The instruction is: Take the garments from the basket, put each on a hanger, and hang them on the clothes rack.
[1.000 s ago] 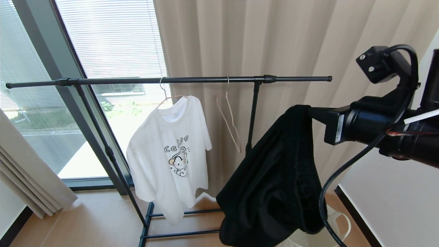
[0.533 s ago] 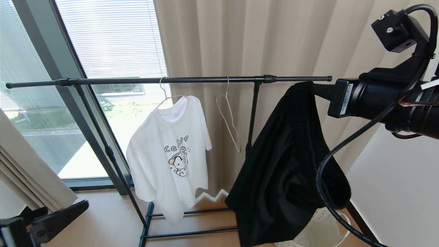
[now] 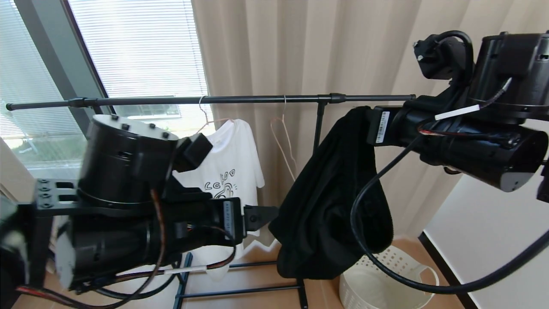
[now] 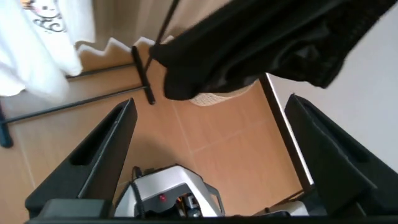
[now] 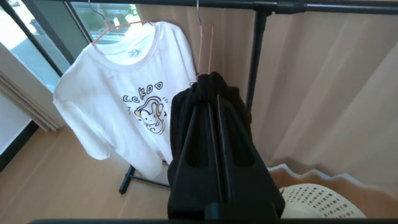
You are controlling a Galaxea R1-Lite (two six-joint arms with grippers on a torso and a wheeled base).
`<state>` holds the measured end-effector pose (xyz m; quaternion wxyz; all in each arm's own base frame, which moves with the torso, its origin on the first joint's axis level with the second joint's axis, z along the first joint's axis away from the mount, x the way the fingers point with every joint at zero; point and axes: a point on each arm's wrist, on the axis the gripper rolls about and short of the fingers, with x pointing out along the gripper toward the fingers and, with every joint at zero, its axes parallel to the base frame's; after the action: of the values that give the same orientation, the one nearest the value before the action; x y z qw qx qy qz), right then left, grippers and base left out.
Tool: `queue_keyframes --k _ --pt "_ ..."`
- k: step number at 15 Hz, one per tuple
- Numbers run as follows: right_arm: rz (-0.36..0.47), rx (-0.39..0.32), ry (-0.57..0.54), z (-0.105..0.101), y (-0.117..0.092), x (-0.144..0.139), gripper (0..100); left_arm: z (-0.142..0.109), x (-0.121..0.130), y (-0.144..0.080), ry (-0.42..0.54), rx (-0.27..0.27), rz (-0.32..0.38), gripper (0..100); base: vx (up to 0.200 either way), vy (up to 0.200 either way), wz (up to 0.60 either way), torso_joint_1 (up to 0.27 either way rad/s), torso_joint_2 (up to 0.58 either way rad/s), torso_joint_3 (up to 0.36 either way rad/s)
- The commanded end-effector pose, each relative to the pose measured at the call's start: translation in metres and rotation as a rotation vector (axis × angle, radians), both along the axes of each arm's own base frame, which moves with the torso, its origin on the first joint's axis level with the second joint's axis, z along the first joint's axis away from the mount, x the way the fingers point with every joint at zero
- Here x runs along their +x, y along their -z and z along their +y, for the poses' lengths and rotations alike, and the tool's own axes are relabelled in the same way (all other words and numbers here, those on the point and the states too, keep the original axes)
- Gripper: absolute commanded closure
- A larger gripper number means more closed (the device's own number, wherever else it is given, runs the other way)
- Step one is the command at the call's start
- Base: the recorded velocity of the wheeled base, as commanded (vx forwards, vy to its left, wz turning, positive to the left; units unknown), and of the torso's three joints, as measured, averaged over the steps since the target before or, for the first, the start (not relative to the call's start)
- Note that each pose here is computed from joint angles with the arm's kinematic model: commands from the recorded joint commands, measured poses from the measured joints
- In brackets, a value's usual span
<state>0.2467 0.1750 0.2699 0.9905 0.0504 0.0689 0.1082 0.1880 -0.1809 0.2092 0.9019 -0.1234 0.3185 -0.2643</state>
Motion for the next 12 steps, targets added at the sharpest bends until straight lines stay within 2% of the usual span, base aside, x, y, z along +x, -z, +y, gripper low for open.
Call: queue_keyframes --k 1,3,5,10,12 --pt "0.015 -0.026 0.014 0.028 0.021 0.010 100 -0.033 0.011 0.026 0.033 0.022 0.066 0 0.000 0.000 0.00 0.000 0.00 0.000" --pt "-0.045 0.009 0.061 0.045 0.017 0.006 100 -0.041 0.015 0.040 0.007 -0.008 0.105 0 0.000 0.000 0.00 0.000 0.00 0.000" --pt "-0.102 0.069 0.124 0.061 0.012 0.009 100 -0.045 0.018 0.040 -0.030 -0.083 0.135 0 0.000 0.000 0.00 0.000 0.00 0.000" --pt "-0.136 0.145 0.093 0.080 0.014 -0.001 100 -0.063 0.021 0.047 -0.058 -0.180 0.154 0 0.000 0.000 0.00 0.000 0.00 0.000" --pt "-0.134 0.147 0.088 0.082 0.016 -0.001 100 -0.070 0.026 0.056 -0.099 -0.181 0.138 0 0.000 0.000 0.00 0.000 0.00 0.000"
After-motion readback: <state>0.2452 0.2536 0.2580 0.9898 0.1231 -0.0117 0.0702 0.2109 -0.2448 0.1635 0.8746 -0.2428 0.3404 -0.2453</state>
